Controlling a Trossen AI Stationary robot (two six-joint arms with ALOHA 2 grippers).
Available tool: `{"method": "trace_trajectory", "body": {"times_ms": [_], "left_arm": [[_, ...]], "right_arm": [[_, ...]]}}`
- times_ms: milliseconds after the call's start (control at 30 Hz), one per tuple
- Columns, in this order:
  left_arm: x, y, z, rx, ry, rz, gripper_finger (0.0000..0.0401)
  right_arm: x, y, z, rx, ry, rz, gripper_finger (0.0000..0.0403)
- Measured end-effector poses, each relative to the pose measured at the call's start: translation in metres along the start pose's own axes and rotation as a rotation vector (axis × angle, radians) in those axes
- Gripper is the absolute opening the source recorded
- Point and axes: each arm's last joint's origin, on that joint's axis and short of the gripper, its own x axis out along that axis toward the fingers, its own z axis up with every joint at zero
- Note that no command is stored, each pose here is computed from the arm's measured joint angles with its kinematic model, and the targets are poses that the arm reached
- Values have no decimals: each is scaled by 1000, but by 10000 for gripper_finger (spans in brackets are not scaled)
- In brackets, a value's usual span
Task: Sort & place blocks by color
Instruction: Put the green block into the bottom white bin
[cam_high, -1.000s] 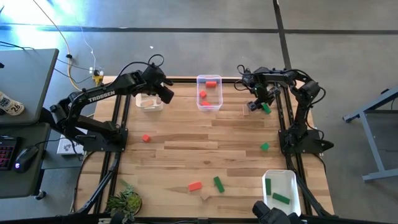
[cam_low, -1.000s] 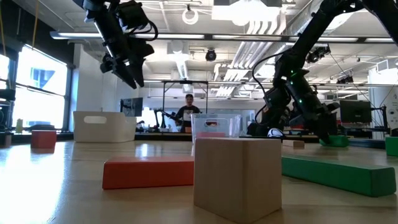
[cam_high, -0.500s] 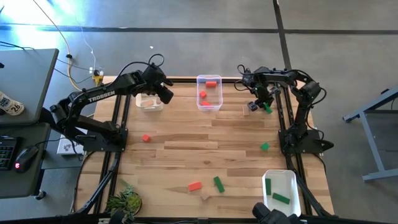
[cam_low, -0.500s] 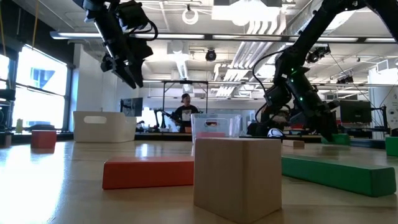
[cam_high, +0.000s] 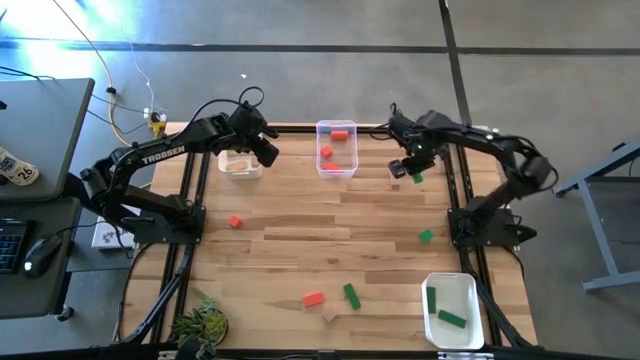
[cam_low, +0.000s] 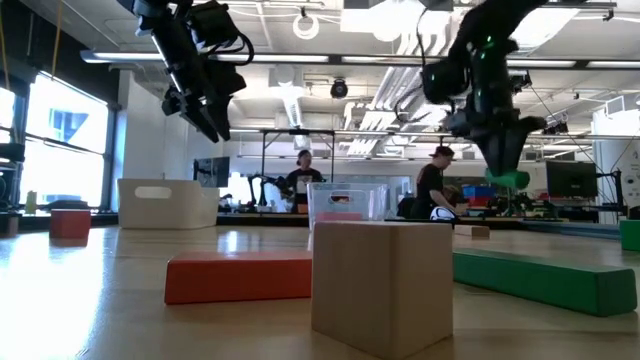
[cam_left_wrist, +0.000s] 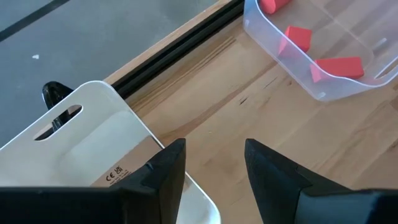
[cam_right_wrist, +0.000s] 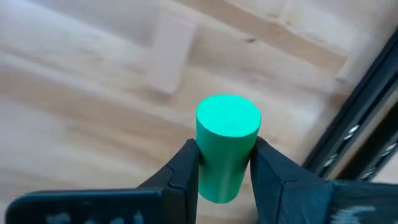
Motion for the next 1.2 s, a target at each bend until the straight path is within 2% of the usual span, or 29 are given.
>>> {"method": "trace_trajectory", "body": {"times_ms": [233,467,633,933,1067,1200], "left_arm": [[0,0,0,0,0,0,154],[0,-1,0,0,5,-21,154],[0,-2,-1,2,10,-44,154],[-1,-7,-2,20,18,-56,154],[-2,-13,-4,34,30,-120,154],[-5,-25,-7,10,46,-189,154]], "right_arm": [[-35,20,-50,46,-45,145,82],[-52,42,-120,82,27,167,82],[-52,57,-168,86,64,125,82],[-44,79,-241,108,91,134,82],[-36,92,-274,124,138,164,82],[-25,100,-308,91,236,147,82]]}}
